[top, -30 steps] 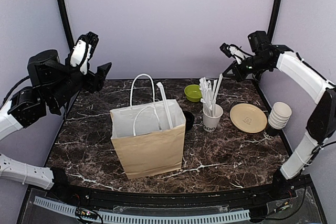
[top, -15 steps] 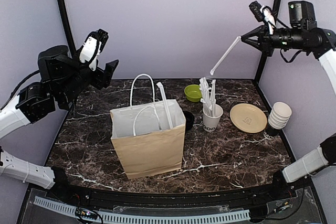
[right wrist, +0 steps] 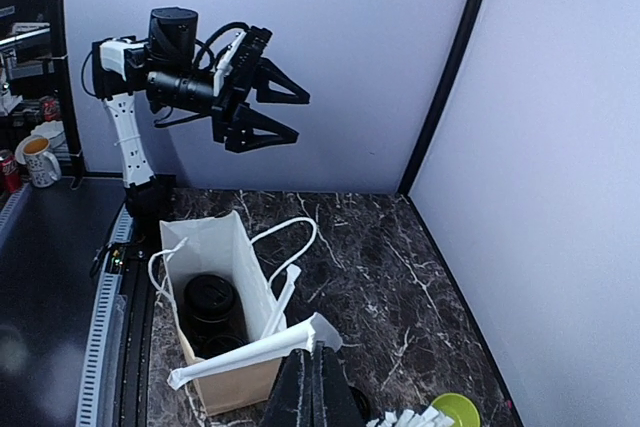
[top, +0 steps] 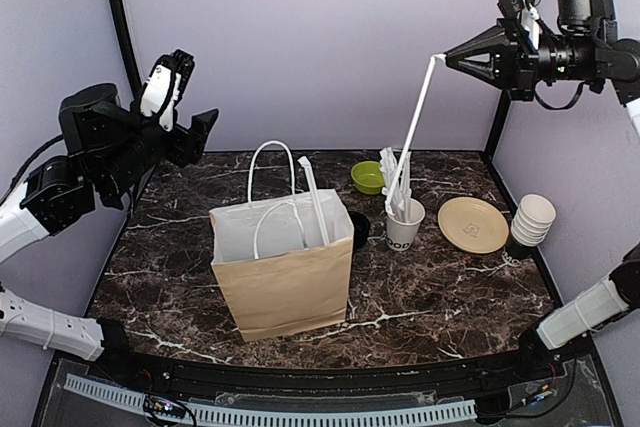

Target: Pack the takeout coffee

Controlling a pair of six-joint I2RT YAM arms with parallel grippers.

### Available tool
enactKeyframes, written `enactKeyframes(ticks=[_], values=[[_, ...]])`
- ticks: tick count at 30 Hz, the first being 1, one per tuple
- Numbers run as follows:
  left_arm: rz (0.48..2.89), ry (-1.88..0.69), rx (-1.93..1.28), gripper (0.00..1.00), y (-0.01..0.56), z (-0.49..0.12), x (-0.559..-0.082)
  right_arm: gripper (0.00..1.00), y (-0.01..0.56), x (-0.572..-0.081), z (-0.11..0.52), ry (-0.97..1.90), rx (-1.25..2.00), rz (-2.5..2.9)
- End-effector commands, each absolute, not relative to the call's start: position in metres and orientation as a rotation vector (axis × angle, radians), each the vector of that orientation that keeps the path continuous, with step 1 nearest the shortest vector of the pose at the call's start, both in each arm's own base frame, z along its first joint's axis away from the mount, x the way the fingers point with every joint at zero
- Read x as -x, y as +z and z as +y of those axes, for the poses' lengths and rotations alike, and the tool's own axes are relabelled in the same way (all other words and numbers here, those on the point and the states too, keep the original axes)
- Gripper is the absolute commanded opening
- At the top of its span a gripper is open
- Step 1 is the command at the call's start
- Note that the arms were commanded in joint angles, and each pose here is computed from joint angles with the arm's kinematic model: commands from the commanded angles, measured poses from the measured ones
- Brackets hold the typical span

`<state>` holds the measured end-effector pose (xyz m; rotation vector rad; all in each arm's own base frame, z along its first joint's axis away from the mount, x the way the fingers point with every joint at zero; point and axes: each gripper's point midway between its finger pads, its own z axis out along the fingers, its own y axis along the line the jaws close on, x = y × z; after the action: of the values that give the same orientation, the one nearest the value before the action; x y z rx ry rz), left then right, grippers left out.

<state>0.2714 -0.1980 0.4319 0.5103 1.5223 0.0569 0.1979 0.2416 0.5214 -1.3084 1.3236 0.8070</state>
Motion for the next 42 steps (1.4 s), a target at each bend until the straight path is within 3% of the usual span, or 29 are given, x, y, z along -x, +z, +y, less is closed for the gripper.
enactKeyframes(ticks=[1, 14, 22, 33, 36, 39, 42], values=[[1.503, 0.042, -0.432, 0.73, 0.453, -0.175, -0.262, 0.0, 0.532, -0.182, 0.261, 0.918, 1.361, 1.251], [1.506, 0.015, -0.416, 0.72, 0.45, -0.165, -0.254, 0.0, 0.503, -0.203, 0.333, 0.898, 1.473, 1.272], [1.491, 0.031, -0.411, 0.72, 0.45, -0.158, -0.251, 0.0, 0.413, -0.198, 0.373, 0.779, 1.722, 1.392], [1.506, 0.079, -0.433, 0.73, 0.435, -0.151, -0.249, 0.0, 0.331, -0.16, 0.414, 0.662, 2.058, 1.4], [1.503, 0.087, -0.424, 0.73, 0.435, -0.145, -0.246, 0.13, 0.331, -0.162, 0.434, 0.697, 2.035, 1.398], [1.505, 0.108, -0.432, 0.73, 0.43, -0.144, -0.247, 0.41, 0.349, -0.162, 0.442, 0.733, 1.99, 1.367], [1.505, 0.126, -0.443, 0.73, 0.427, -0.144, -0.248, 0.48, 0.365, -0.171, 0.436, 0.689, 1.93, 1.355]])
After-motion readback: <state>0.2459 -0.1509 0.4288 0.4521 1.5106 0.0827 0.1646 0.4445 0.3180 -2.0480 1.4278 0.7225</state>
